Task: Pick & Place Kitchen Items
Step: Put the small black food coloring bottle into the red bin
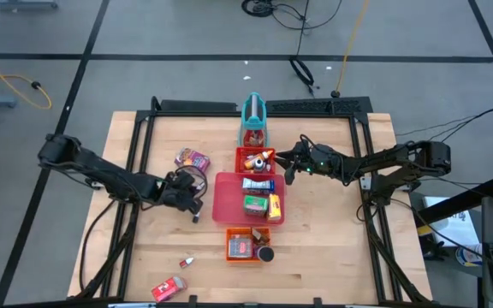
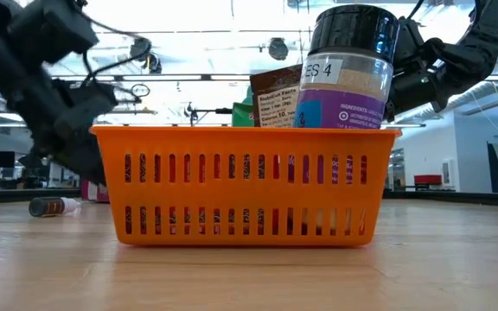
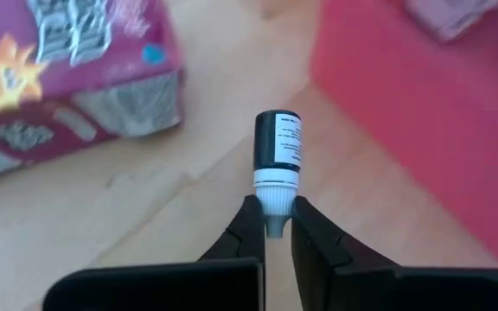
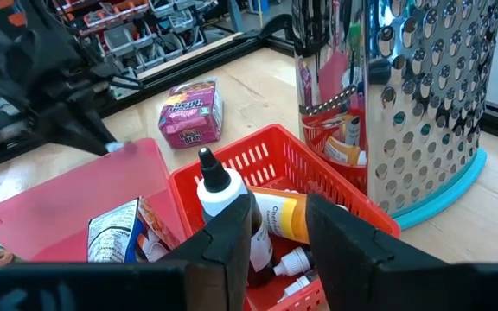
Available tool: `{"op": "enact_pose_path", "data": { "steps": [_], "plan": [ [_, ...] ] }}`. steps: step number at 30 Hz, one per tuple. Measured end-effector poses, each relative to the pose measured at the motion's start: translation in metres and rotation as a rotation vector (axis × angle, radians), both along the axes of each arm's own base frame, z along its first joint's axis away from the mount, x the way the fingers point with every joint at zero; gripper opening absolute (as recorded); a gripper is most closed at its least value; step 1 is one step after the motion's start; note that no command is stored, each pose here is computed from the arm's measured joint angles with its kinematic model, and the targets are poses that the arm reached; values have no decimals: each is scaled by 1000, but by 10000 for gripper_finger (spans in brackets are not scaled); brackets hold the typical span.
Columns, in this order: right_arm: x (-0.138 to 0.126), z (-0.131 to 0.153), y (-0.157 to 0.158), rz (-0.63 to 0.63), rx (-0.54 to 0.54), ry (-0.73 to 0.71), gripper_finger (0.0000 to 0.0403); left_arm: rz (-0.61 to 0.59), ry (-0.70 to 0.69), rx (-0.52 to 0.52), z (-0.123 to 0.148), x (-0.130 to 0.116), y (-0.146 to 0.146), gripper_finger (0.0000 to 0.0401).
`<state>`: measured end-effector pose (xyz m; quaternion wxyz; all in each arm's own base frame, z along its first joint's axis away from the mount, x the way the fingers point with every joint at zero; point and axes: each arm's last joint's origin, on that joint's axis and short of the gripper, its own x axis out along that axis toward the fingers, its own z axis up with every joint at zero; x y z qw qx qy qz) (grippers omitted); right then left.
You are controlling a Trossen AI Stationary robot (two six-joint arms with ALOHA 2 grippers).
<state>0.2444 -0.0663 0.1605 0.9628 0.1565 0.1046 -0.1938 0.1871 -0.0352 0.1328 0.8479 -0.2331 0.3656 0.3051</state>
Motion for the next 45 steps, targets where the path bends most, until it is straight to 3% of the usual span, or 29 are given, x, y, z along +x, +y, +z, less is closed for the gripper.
{"op": "enact_pose_path", "data": {
  "steps": [5,10,18,24,33,45],
  "plan": [
    [0,0,0,0,0,0,105,-35,27,28,30,9,-3,16],
    [0,0,0,0,0,0,105,-65,86,122,70,20,-1,16],
    [0,0,0,0,-1,-4,105,-151,18,219,115,48,22,16],
    [0,1,0,-1,3,-6,105,-248,-52,186,112,74,50,16],
    [0,1,0,-3,6,-10,105,-280,-75,111,88,97,88,16],
    [0,1,0,-3,5,-11,105,-282,-106,81,59,117,115,16]
  ]
}}
